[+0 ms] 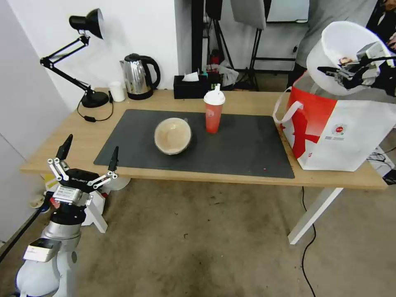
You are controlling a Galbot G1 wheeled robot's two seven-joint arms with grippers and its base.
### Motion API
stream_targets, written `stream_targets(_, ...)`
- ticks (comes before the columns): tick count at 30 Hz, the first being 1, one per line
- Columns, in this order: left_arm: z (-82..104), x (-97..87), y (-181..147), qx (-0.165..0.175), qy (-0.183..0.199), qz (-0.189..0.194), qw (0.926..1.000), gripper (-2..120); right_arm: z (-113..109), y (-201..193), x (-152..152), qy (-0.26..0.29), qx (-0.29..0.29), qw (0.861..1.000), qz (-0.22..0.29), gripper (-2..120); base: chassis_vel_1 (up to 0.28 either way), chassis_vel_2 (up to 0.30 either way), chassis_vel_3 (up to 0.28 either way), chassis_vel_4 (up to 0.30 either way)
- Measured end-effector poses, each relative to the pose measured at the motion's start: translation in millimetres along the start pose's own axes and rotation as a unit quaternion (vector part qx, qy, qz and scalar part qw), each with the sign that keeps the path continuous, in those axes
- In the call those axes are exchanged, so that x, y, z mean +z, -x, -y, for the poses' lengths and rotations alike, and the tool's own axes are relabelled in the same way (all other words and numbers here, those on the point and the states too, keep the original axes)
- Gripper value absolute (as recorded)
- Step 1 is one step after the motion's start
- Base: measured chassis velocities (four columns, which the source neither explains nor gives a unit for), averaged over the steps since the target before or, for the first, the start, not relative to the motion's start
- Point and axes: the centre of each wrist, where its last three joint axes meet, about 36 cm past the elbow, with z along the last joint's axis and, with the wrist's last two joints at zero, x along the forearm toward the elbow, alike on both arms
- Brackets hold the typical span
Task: Pick up the trash from the table and place it into the takeout bag.
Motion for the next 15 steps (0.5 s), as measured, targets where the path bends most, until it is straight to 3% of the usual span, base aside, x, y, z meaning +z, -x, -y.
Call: stream_targets(15, -3.1, -0.3, 1.3, -0.001, 0.000, 0.003, 1.0000, 100, -4.0, -1.2, -1.8, -0.004, -0.004, 1.000, -0.011, 72, 0.000, 0.000, 0.000, 0.000)
